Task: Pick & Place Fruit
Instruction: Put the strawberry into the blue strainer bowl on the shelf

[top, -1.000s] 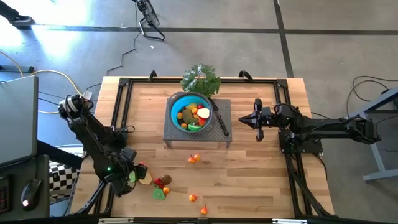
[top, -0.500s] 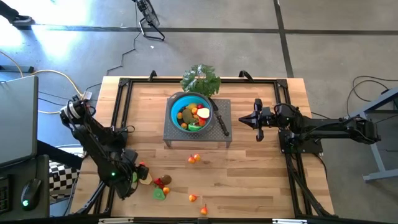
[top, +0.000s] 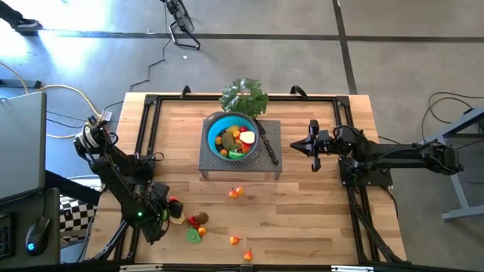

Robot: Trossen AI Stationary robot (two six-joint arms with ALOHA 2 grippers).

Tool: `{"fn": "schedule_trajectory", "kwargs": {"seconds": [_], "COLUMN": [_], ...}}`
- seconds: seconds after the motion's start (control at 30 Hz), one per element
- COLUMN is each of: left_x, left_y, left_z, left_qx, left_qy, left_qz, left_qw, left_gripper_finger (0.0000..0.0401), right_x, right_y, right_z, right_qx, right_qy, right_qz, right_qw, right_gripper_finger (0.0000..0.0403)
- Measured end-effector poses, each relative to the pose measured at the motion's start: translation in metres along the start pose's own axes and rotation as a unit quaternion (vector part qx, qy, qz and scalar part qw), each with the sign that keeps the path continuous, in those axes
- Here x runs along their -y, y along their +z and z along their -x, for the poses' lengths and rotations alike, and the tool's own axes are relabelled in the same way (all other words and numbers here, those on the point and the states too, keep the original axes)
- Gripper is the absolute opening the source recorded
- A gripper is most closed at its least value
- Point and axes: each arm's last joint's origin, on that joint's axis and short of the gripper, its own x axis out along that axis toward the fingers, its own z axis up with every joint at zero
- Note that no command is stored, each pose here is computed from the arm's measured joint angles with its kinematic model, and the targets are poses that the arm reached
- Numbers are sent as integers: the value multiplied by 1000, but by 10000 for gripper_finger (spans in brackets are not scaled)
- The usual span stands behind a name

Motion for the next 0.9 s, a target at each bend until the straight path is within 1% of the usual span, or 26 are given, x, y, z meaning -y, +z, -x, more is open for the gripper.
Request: {"fn": "schedule_trajectory", "kwargs": {"seconds": [0.77, 0.9], "left_x": [0, 0], "left_y": [0, 0], "left_z": [0, 0], "left_qx": [-1, -1], "left_qy": [2, 2], "left_qz": [0, 0], "left_qw": [1000, 1000], "left_gripper_finger": [303, 288], "right_x": [0, 0], "right_y": [0, 0], "right_z": [0, 0], "right_qx": [-2, -2], "right_qy": [0, 0], "right_qz": [7, 7], "right_qw": [1000, 1000], "right_gripper_finger": [2, 2]}}
